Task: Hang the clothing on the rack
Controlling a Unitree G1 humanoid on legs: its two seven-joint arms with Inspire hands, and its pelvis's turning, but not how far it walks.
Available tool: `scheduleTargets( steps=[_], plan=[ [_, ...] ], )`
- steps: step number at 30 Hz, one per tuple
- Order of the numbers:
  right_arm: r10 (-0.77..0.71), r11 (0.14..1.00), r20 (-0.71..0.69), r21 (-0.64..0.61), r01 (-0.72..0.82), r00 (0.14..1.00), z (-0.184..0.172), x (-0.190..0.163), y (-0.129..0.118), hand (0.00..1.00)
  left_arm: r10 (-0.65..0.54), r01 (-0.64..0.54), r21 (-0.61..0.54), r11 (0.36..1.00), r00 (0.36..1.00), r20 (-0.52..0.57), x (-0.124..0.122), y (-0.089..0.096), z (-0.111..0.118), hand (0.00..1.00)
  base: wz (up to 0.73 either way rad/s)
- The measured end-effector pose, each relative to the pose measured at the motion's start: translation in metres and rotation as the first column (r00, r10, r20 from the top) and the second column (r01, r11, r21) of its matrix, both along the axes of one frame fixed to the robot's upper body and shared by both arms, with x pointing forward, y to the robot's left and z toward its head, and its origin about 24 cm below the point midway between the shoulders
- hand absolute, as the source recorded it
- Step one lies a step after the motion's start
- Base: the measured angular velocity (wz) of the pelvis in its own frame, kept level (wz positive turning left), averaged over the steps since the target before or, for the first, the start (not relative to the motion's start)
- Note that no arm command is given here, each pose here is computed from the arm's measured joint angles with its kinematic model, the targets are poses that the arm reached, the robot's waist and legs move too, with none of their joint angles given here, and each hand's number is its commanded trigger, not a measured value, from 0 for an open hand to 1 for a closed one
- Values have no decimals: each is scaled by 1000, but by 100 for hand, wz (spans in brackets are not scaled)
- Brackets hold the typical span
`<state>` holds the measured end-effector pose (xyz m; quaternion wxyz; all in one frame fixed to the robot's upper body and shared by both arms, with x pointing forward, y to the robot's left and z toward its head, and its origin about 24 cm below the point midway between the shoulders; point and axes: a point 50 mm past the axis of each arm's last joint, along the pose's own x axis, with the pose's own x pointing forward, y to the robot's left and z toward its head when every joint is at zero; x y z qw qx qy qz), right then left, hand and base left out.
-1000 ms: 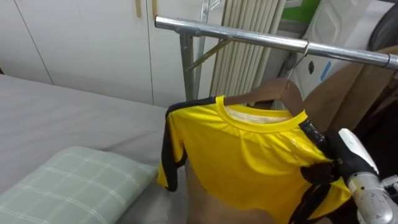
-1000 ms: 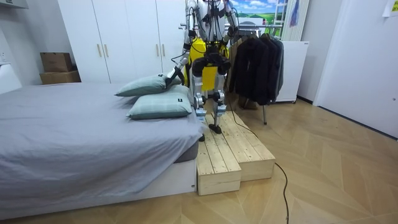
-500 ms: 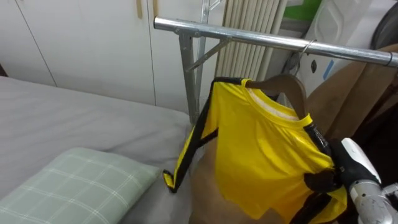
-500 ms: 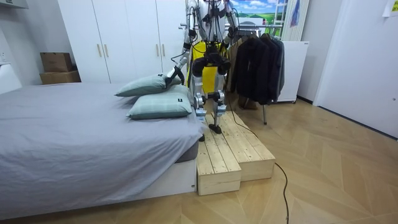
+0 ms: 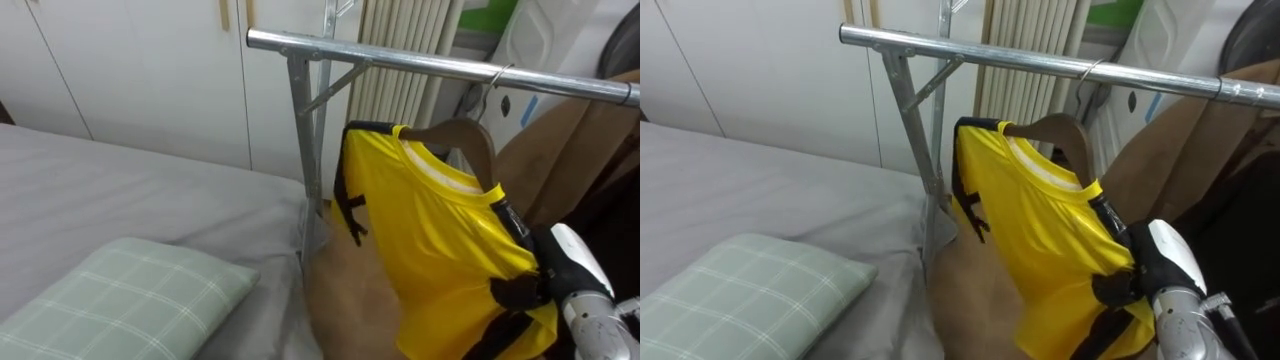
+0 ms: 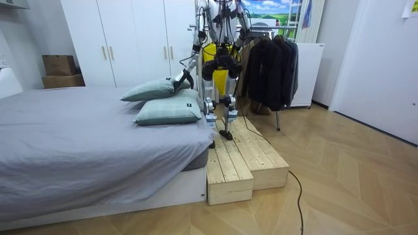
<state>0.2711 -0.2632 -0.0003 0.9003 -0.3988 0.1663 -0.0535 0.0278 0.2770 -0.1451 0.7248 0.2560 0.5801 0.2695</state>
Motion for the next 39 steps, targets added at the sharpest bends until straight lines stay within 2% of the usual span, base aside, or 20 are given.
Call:
scheduleTargets(
  steps=[4, 7, 8, 39],
  plan=[
    [0, 1000, 0, 0, 0, 1000, 0, 0, 0, 100, 0, 0, -3, 1000, 1000, 0, 0, 0, 0, 0, 0],
    [0, 1000, 0, 0, 0, 1000, 0, 0, 0, 19, 0, 0, -3, 1000, 1000, 0, 0, 0, 0, 0, 0],
    [0, 1000, 0, 0, 0, 1000, 0, 0, 0, 0, 0, 0, -3, 1000, 1000, 0, 0, 0, 0, 0, 0],
    [0, 1000, 2, 2, 0, 1000, 0, 0, 0, 0, 0, 0, -10, 1000, 1000, -1, 0, 0, 0, 0, 0]
  ],
)
